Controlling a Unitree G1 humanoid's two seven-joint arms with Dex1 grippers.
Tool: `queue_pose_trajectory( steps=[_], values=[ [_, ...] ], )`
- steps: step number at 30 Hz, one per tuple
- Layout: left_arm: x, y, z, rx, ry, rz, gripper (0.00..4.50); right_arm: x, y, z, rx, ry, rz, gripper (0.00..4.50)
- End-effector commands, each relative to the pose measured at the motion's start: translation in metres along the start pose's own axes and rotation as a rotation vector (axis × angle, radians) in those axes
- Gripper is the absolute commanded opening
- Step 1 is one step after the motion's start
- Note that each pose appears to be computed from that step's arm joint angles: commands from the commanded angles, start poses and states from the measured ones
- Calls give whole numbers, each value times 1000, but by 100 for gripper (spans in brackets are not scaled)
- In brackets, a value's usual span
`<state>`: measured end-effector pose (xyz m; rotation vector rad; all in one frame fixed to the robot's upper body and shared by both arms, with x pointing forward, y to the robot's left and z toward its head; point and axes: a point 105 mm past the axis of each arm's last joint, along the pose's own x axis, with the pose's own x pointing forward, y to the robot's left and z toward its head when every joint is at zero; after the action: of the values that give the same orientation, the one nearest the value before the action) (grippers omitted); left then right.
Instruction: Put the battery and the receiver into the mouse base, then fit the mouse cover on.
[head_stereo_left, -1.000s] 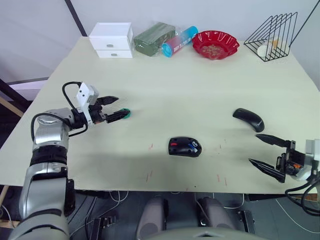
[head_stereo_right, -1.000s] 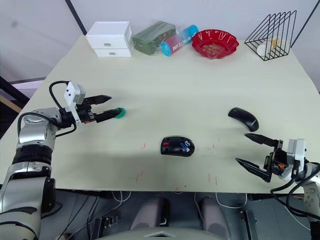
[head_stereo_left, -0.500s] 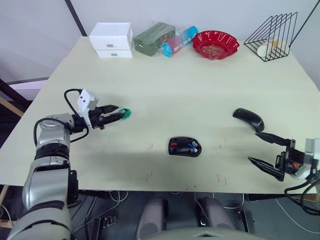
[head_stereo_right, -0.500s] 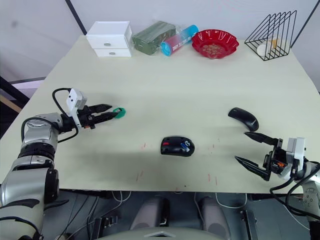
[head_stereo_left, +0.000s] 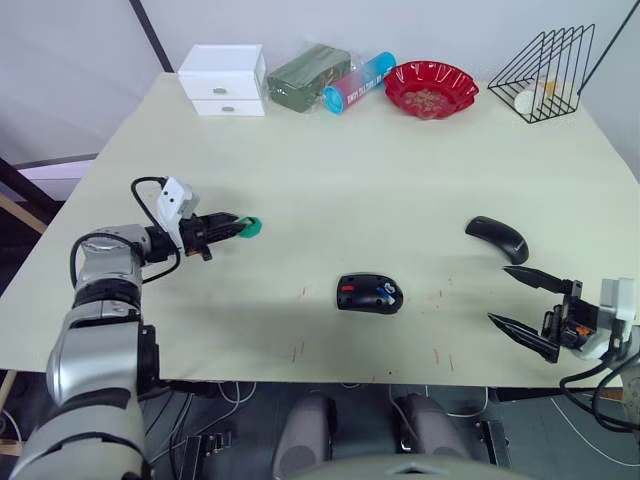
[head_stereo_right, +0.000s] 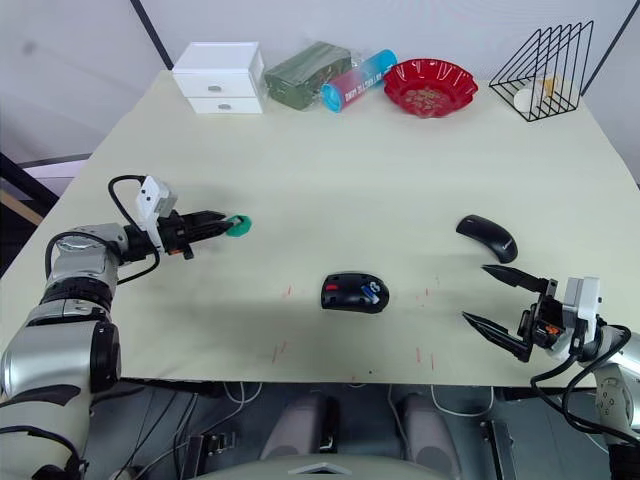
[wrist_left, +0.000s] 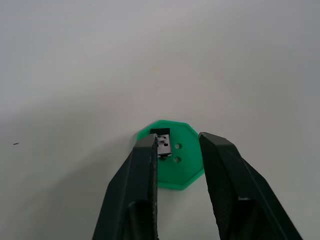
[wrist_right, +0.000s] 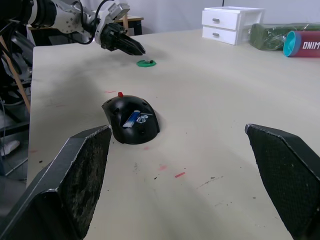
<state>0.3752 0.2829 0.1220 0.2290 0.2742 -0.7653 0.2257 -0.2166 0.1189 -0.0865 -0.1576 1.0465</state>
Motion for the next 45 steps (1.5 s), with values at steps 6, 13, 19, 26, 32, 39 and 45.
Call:
queue_pose_trajectory(
  steps=[6,13,19,26,32,39,45],
  values=[
    [2,7,12,53,-8,40,131,3,1,9,-49,-23,7,450],
    [5,6,8,51,12,39,131,1,1,9,-52,-21,0,450],
    [10,5,4,49,22,45,131,1,0,9,-55,-20,-2,450],
    [13,5,4,44,20,57,131,2,0,9,-56,-20,-1,450],
    [14,3,3,39,20,50,131,2,0,9,-56,-19,-1,450],
    [11,4,2,29,18,48,131,2,1,8,-53,-17,2,450],
    [6,6,1,10,14,56,131,2,1,7,-52,-17,6,450]
  ],
)
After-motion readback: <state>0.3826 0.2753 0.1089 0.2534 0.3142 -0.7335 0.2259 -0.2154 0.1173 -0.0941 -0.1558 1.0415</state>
